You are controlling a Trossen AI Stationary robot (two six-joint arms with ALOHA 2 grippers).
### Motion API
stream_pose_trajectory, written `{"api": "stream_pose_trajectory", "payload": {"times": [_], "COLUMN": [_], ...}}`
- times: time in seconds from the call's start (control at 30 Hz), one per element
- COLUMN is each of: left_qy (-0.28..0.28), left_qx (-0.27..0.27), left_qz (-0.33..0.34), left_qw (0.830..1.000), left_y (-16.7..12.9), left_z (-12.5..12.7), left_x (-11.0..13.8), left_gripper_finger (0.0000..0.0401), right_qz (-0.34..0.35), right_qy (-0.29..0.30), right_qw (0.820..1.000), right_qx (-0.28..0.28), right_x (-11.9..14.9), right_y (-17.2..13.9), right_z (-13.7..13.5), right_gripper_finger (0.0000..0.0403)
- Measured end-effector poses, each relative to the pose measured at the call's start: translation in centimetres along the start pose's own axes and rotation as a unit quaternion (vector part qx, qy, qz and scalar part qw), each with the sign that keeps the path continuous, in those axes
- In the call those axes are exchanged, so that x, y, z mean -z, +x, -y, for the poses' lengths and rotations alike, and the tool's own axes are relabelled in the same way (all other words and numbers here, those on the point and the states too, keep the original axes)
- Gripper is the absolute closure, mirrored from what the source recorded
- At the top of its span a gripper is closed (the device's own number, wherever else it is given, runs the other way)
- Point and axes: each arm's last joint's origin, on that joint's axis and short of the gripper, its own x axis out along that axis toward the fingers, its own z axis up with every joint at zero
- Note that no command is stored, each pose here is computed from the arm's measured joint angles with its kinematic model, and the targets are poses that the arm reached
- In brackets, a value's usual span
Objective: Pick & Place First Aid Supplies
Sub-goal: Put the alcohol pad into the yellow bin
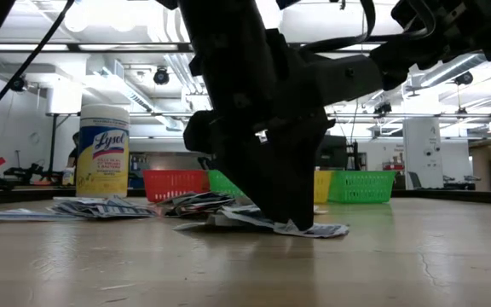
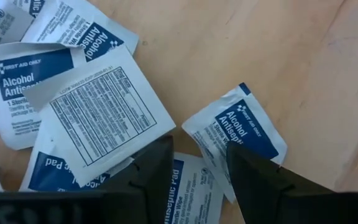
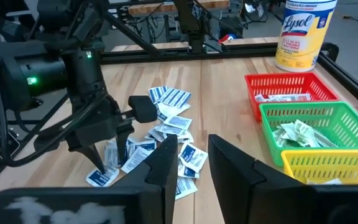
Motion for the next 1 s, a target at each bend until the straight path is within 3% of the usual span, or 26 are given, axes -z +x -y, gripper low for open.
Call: {"api": "stream_pose_trajectory", "payload": {"times": [0.2, 0.5, 0.67, 0.8, 1.0], "left_qy": [-0.022, -0.033, -0.039, -0.038, -0.017], "left_qx": [-0.007, 0.005, 0.016, 0.035, 0.098], "left_qz": [-0.005, 0.005, 0.013, 0.012, 0.051], "left_qw": [1.0, 0.999, 0.999, 0.999, 0.994], "left_y": [0.5, 0.7, 0.1, -1.9, -7.9], "left_z": [-0.1, 0.1, 0.4, 0.3, 0.1], "left_x": [0.1, -0.1, -0.5, -1.0, -2.6], "left_gripper_finger": [0.0271, 0.0391, 0.0399, 0.04, 0.0401], "right_qz": [0.0, 0.0, 0.0, 0.0, 0.0], "right_qy": [0.0, 0.0, 0.0, 0.0, 0.0], "right_qw": [1.0, 1.0, 1.0, 1.0, 1.0], "right_qx": [0.0, 0.0, 0.0, 0.0, 0.0], "right_x": [0.0, 0.0, 0.0, 0.0, 0.0], "right_y": [0.0, 0.0, 0.0, 0.0, 0.0], "right_z": [0.0, 0.0, 0.0, 0.0, 0.0], "right_gripper_finger": [0.0331, 0.0328, 0.0319, 0.0315, 0.0318]}}
